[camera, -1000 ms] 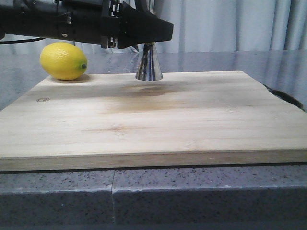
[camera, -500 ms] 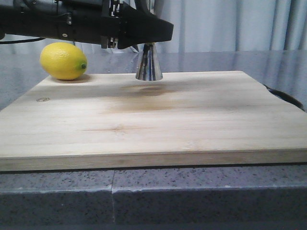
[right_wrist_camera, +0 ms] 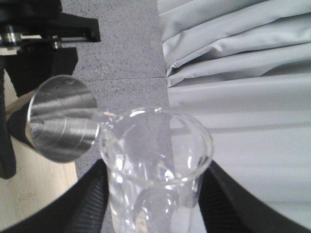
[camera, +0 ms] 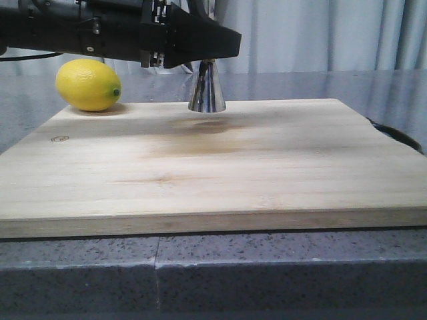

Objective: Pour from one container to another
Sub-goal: 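Tilt the beaker with the right gripper, pouring liquid into the jigger cup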

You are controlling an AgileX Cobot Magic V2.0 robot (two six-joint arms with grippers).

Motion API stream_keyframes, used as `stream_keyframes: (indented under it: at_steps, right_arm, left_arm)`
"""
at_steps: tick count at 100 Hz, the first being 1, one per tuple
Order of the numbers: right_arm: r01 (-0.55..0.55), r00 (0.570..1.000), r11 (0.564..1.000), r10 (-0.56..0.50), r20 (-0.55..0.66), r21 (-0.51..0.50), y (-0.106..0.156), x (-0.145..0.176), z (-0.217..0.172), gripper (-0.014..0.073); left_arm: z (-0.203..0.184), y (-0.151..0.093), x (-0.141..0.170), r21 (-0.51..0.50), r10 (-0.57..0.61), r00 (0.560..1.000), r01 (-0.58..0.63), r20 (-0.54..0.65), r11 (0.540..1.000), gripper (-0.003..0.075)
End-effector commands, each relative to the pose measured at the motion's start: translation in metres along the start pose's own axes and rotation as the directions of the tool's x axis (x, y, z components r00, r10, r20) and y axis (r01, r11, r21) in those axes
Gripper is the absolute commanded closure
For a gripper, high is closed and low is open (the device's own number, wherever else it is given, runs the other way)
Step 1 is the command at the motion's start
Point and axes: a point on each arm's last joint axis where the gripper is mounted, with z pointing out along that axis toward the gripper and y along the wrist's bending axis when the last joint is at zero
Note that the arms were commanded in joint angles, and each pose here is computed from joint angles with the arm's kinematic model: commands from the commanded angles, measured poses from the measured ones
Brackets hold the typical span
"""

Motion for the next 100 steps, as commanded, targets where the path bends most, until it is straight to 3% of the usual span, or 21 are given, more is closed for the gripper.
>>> stream_keyframes:
  at_steps: [1, 100]
  right_arm:
    - [0.038, 0.998, 0.994, -0.043, 0.046, 0.102, -0.0224, -0.0032, -0.0156, 0.0325]
    - [0.200, 0.979, 0.961, -0.203, -0.007, 0.190, -0.0301, -0.0018, -0.0161, 0.0325]
  left_arm:
    - [-0.0018, -0.0090, -0.0370, 0.042, 0.030, 0.987, -0.037, 0.156, 0.998, 0.0498]
    - [-0.0018, -0.0090, -0.0370, 0.042, 0.030, 0.987, -0.037, 0.156, 0.998, 0.0498]
